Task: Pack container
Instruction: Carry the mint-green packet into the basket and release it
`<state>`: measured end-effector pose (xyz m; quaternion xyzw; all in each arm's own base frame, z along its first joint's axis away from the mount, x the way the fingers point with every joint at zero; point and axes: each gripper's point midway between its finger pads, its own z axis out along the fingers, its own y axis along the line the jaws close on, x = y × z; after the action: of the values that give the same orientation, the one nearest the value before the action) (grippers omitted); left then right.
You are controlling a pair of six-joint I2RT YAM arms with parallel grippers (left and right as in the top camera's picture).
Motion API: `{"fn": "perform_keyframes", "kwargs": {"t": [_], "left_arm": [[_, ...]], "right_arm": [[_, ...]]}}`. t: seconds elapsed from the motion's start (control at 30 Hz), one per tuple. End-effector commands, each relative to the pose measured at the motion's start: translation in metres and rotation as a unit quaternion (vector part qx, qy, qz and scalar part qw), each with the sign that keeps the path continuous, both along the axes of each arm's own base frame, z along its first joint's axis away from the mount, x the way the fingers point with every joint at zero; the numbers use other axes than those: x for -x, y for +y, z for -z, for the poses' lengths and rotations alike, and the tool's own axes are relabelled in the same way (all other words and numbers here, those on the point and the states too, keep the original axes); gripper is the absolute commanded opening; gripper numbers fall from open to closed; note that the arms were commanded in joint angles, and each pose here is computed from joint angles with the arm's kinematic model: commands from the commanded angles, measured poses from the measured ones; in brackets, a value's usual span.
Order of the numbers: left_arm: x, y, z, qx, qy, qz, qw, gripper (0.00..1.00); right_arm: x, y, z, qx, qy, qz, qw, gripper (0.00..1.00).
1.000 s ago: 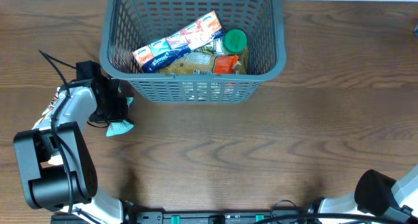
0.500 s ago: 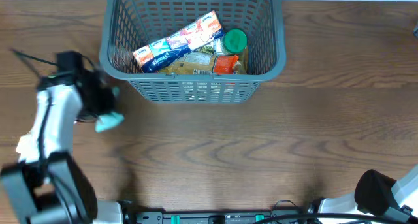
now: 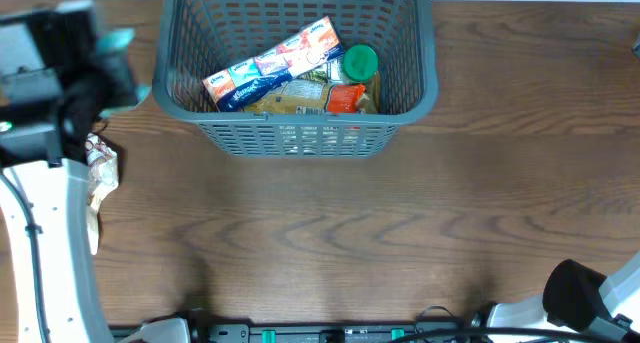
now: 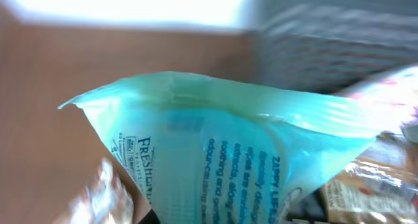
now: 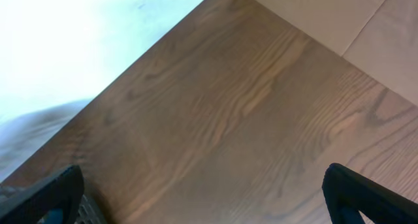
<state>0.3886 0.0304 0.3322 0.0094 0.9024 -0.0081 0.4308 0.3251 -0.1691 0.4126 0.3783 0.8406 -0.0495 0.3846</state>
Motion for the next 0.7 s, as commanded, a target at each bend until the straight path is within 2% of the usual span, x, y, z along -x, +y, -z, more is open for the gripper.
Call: {"fn": "perform_keyframes", "kwargs": {"t": [0.0,0.07,0.13,0.27,0.33,0.47,0.67], "left_arm": [[-0.013,-0.052,-0.037,-0.156,-0.073,0.174,0.970,0.06],[-0.023,-0.083,-0.056,-0.234,-0.128,0.240,0.933,0.06],[-0.032,-0.110,-0.067,-0.284,-0.170,0.289,0.898,0.06],[-0.049,-0.147,-0.055,-0.333,-0.189,0.351,0.855,0.06],[-0.059,-0.160,-0.030,-0.328,-0.166,0.372,0.853,0.06],[-0.067,-0.171,0.042,-0.304,-0.069,0.412,0.856,0.06],[-0.040,-0.172,0.148,-0.254,0.110,0.476,0.835,0.06]], "right_arm": [[-0.001,-0.001,0.000,0.002,0.000,-0.008,1.000,0.99],[-0.002,0.001,0.000,-0.001,-0.001,-0.011,1.000,0.99],[-0.002,0.002,0.000,-0.003,-0.002,-0.014,1.000,0.99],[-0.003,0.002,0.000,-0.004,-0.003,-0.015,1.000,0.99],[-0.003,0.002,0.000,-0.004,-0.002,-0.015,1.000,0.99],[-0.003,0.004,0.000,-0.008,-0.003,-0.019,1.000,0.99],[-0.003,0.004,0.000,-0.008,-0.004,-0.019,1.000,0.99]]}}
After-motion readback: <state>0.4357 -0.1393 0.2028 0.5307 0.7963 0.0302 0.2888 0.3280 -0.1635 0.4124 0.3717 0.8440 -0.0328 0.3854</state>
